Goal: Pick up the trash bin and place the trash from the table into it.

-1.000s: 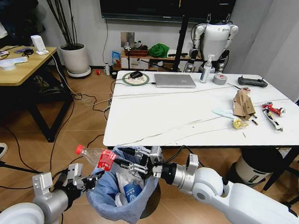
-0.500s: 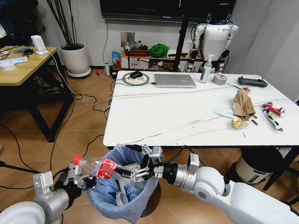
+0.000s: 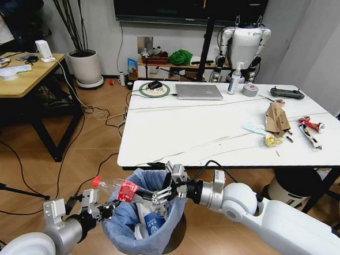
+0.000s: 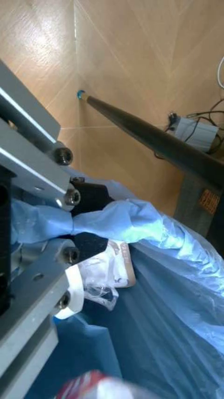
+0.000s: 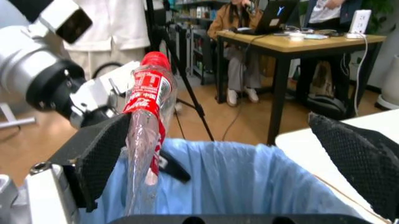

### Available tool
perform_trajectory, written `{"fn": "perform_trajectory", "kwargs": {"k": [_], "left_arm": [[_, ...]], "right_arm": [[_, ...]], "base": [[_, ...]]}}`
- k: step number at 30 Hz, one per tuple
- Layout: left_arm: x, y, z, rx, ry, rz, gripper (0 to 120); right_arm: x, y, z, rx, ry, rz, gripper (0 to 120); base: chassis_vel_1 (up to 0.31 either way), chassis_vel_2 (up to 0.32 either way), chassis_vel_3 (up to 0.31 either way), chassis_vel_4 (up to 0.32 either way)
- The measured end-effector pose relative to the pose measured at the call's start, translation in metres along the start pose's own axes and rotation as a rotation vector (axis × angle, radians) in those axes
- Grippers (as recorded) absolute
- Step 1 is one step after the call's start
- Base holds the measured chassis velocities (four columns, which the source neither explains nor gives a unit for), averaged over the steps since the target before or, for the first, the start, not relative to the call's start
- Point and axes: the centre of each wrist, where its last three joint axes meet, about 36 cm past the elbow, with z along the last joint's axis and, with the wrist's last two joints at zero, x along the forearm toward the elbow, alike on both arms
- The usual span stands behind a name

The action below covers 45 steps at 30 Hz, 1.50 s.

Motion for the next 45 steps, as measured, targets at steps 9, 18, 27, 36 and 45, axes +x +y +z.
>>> {"fn": "perform_trajectory", "kwargs": {"k": [9, 18, 27, 36, 45], "left_arm": [[-0.002, 0.001, 0.001, -0.009, 0.005, -0.005, 0], [-0.003, 0.001, -0.002, -0.005, -0.009, -0.001, 0], [0.0, -0.001, -0.005, -0.006, -0.023, 0.005, 0], [0.001, -0.003, -0.004, 0.002, -0.035, 0.008, 0], [0.002, -0.004, -0.003, 0.005, -0.043, 0.009, 0]], "right_arm": [[0.01, -0.014, -0.012, 0.063, 0.036, 0.007, 100], [0.03, -0.016, -0.013, 0.074, 0.06, 0.02, 100], [0.046, -0.013, -0.018, 0.09, 0.072, 0.028, 100], [0.063, -0.007, -0.027, 0.11, 0.086, 0.04, 100], [0.074, -0.002, -0.033, 0.124, 0.09, 0.044, 100]], "base": [[0.0, 0.0, 0.0, 0.0], [0.0, 0.0, 0.0, 0.0], [0.0, 0.0, 0.0, 0.0], [0.0, 0.0, 0.0, 0.0], [0.0, 0.0, 0.0, 0.0]]}}
